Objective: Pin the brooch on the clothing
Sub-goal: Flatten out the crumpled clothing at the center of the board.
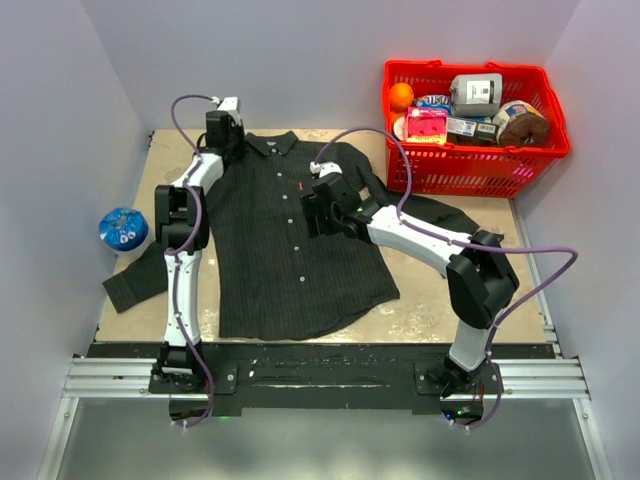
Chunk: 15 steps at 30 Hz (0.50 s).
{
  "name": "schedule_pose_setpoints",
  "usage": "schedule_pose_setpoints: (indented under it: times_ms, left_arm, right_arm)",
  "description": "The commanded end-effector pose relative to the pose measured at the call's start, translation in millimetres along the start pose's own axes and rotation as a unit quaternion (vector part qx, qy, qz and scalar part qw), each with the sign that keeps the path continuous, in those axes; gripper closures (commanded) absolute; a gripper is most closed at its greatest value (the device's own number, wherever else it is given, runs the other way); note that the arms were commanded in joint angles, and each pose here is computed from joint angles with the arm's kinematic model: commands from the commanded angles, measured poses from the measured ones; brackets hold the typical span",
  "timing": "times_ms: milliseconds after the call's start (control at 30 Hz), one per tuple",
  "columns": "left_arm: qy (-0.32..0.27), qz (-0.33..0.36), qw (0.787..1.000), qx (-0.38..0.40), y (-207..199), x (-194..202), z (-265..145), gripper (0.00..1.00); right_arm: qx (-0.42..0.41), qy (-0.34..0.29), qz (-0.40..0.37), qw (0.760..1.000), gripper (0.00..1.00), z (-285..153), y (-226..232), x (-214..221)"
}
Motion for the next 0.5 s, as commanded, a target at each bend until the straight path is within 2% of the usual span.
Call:
schedule_pose_setpoints:
  times_ms: [0,233,267,300,367,400,467]
  left_arm:
    - [-0.087,-0.010,0.996,-0.009,19.0,-39.2,12.1,1.00]
    - [-0.115,-0.027,0.993,-0.001,29.8,-45.9,18.4,1.00]
    - [-0.115,-0.023,0.993,0.004,27.8,-46.2,17.6,0.95]
    - [-0.120,-0.018,0.993,0.013,24.4,-52.3,13.1,0.75]
    - [-0.116,-0.007,0.993,0.022,20.2,-50.6,7.4,0.55]
    - [-0.127,0.000,0.992,0.027,18.1,-64.4,-3.6,0.39]
    - [-0.116,0.012,0.993,0.023,19.3,-61.1,-13.6,0.30]
  right_arm:
    - [0.035,-0.004,-0.004,0.999,0.26,-2.2,-3.6,-9.1]
    - [0.056,-0.010,-0.007,0.998,0.21,-13.8,-10.3,-14.2]
    - [0.056,-0.009,-0.006,0.998,0.21,-13.7,-10.6,-13.1]
    - [0.054,-0.009,-0.003,0.999,0.21,-14.5,-10.7,-13.1]
    - [0.049,0.001,-0.004,0.999,0.21,-12.8,-10.9,-6.8]
    - [0.048,0.002,-0.007,0.999,0.21,-13.6,-11.3,-6.0]
    - [0.067,-0.010,-0.012,0.998,0.20,-24.0,-18.8,-13.1]
Point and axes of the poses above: each gripper's point midway between its finger pads, its own z axis out along the fingers, its own y axis along the line the jaws close on, x = y × z, the point moved 5 cm from there along -z, back along the fingers, and after that the axes turned 7 degrees about z, right-handed, at the moved point
